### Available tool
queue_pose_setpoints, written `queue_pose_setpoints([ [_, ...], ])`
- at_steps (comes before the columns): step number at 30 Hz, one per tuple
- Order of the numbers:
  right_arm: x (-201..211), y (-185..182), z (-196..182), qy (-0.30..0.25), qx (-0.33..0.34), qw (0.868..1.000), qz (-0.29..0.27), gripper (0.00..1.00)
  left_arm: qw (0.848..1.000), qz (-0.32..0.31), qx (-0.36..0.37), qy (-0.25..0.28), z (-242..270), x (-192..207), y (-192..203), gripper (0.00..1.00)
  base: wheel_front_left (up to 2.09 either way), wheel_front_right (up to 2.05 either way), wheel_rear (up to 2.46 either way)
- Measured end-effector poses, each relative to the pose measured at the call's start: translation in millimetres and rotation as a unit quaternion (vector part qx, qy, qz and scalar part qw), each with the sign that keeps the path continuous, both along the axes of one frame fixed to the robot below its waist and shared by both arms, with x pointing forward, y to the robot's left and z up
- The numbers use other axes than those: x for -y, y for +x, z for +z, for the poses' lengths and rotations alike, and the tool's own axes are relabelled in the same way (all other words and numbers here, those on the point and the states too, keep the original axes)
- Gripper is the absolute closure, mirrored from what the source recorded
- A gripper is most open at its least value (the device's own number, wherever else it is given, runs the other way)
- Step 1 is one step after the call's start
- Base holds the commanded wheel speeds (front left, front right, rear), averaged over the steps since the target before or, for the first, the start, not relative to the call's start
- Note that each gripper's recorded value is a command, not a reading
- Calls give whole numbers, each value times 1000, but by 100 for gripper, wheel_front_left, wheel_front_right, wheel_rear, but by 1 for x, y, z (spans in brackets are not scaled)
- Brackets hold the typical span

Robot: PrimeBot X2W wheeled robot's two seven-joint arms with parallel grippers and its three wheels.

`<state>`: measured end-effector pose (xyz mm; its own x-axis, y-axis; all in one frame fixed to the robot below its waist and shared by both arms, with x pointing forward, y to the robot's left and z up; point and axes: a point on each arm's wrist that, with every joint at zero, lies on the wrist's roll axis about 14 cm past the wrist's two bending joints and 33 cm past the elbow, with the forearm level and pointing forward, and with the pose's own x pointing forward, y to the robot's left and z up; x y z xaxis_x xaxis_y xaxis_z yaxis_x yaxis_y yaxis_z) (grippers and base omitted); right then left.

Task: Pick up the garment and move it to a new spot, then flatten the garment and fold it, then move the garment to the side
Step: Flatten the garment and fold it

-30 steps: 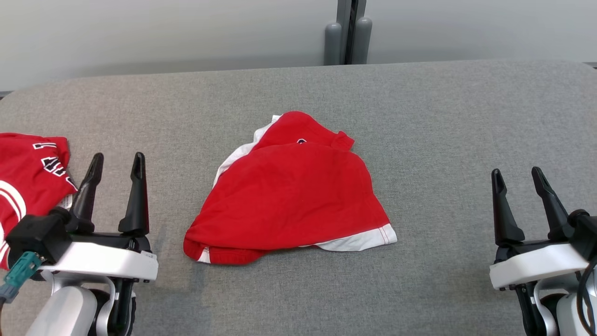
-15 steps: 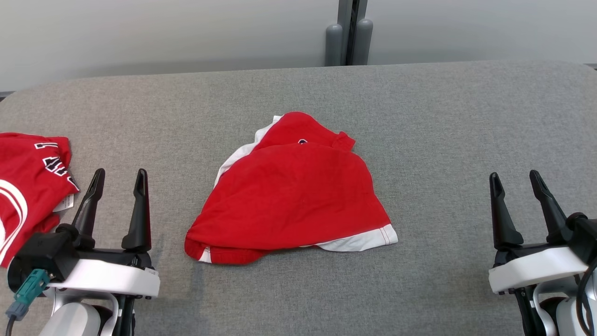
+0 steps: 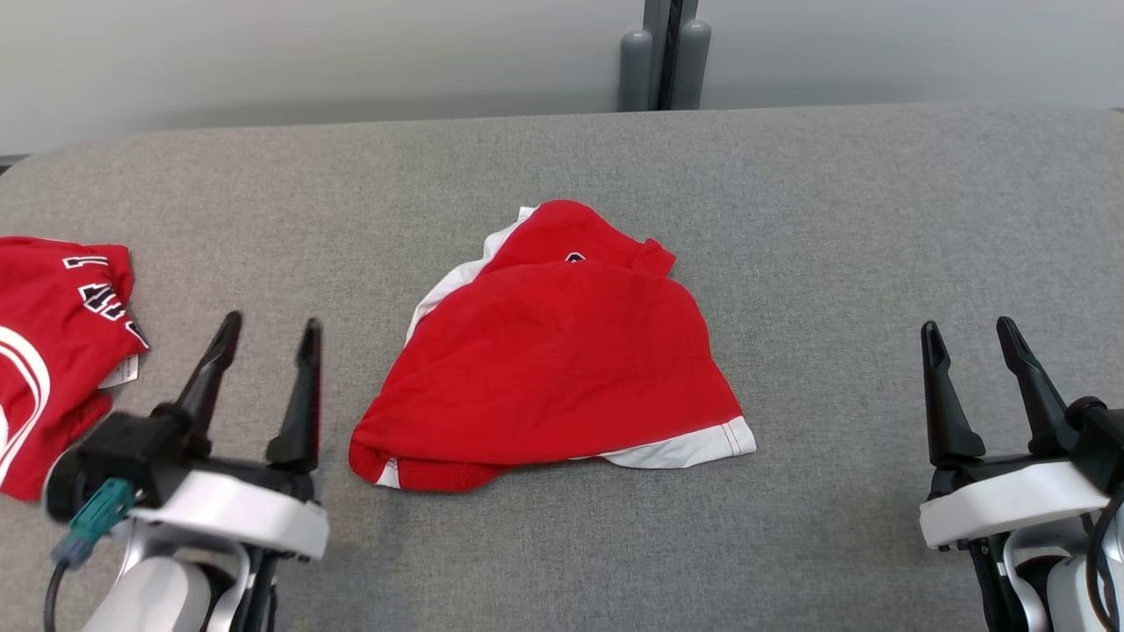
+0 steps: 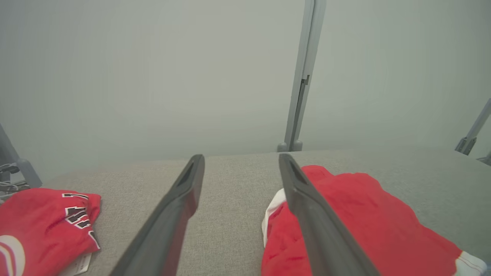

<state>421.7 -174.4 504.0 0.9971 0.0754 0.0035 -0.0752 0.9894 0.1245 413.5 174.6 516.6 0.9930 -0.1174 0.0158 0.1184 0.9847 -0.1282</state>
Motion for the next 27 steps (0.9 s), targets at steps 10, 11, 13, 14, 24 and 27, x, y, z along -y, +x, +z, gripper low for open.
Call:
queue_pose_setpoints([
  [10, -2, 8, -15, 4, -18, 1000, 4, 0, 977, -178, -118, 8, -36, 86, 3, 0, 0, 0, 0],
  [11, -3, 9, -16, 4, -18, 1000, 4, 0, 972, -193, -135, 11, -44, 94, 1, 0, 0, 0, 0],
  [13, -2, 10, -18, 5, -18, 1000, 3, 0, 961, -219, -169, 7, -59, 107, -6, 0, 0, 0, 0],
  [14, 0, 10, -21, 4, -22, 1000, 1, 0, 955, -231, -185, 10, -67, 111, -9, 0, 0, 0, 0],
  [24, 12, 9, -29, 8, -28, 999, -18, 0, 928, -268, -256, 40, -101, 122, -17, 58, 0, 0, 0],
  [27, 14, 8, -29, 10, -25, 999, -21, 0, 926, -271, -259, 47, -102, 121, -15, 100, 0, 0, 0],
])
